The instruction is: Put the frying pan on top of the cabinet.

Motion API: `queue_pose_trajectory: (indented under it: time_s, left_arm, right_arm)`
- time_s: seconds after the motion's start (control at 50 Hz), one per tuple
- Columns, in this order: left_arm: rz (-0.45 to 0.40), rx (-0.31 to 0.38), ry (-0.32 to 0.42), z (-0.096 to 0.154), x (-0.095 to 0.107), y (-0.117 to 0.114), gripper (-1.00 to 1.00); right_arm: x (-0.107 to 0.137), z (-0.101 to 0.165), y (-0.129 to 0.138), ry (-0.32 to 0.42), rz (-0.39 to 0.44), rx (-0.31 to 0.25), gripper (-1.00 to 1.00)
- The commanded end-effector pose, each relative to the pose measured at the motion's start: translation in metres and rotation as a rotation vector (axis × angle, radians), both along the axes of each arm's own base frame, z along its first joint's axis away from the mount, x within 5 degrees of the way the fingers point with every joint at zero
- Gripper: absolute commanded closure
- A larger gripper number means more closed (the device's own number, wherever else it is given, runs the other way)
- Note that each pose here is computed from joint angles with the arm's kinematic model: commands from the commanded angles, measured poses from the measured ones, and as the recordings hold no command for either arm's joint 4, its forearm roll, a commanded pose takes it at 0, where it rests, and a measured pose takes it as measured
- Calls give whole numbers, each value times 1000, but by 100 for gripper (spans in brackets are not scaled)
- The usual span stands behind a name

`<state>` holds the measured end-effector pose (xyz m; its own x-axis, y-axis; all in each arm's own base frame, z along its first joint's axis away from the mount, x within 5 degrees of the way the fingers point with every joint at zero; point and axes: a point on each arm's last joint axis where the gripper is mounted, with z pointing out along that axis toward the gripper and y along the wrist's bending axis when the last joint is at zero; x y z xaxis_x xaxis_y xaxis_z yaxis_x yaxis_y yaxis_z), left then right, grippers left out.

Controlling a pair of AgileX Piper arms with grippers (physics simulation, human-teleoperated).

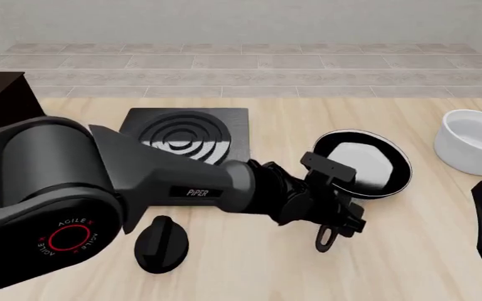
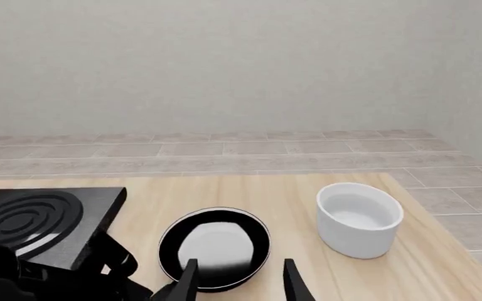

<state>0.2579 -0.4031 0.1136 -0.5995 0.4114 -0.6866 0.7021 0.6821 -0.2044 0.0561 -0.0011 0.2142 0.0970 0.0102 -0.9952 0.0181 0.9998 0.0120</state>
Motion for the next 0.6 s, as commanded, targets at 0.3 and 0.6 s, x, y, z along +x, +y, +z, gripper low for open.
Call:
queue_pose_trajectory:
  time_s: [0.3,0.6]
  left_arm:
    - [0,25,3,-19,4,1,-100]
    - [0,26,-20,-20,10,10,100]
  right_arm:
    - [0,0,0,1,-5,7,-100]
    - [0,0,0,2,-5,7,-100]
